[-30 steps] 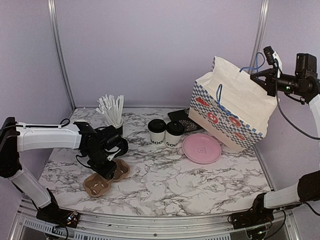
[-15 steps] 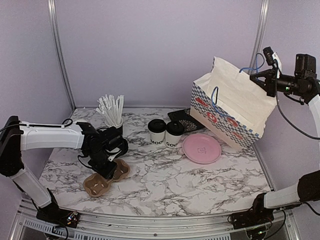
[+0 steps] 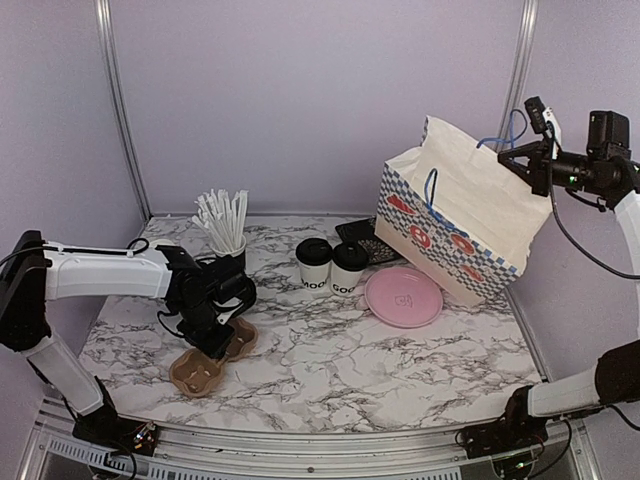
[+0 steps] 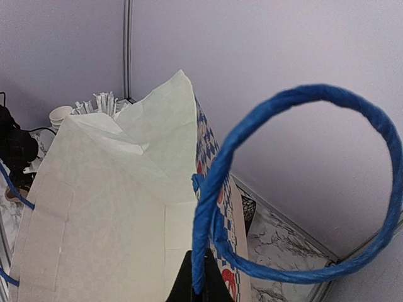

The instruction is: Pack the takeout coffee

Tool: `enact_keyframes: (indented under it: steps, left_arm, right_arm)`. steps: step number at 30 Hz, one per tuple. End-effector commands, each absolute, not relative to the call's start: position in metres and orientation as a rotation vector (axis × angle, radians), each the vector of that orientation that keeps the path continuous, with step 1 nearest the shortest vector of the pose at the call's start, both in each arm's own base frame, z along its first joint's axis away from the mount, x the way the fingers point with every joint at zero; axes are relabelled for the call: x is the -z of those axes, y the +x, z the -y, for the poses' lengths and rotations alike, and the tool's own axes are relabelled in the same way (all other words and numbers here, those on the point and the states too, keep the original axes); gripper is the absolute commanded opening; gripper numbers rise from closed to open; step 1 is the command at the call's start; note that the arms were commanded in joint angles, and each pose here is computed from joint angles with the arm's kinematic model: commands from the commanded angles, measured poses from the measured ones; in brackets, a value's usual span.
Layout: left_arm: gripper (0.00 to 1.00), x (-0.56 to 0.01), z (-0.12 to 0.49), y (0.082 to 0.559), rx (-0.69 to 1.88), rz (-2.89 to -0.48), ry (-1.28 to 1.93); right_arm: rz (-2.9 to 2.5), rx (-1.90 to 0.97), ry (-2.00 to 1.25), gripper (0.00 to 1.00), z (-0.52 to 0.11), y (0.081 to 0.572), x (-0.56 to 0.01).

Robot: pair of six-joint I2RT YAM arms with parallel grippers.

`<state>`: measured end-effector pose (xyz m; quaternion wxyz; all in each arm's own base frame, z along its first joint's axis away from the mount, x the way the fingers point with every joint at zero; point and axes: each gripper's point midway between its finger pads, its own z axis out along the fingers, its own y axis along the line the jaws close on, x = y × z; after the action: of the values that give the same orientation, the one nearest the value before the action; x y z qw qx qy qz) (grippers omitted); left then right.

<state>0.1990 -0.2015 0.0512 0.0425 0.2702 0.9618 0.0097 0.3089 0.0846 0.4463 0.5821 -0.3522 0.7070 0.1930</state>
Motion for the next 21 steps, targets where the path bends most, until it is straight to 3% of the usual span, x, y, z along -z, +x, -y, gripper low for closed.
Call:
enact_keyframes:
  steps: [1, 9, 21]
  left_arm:
    - [0.25, -0.063, 0.201, 0.195, -0.028, -2.949, 0.819]
    - [0.25, -0.153, 0.229, 0.205, 0.246, -2.780, 0.765]
    - [0.24, -0.378, 0.241, 0.227, 0.514, -2.260, 0.651]
  right_arm:
    - [-1.602, -0.479, -0.847, 0.00, -0.093, 0.298, -0.456]
    - [-1.585, -0.587, -1.068, 0.00, -0.149, 0.270, -0.434]
    - [-1.556, -0.810, -1.531, 0.00, -0.247, 0.209, -0.379]
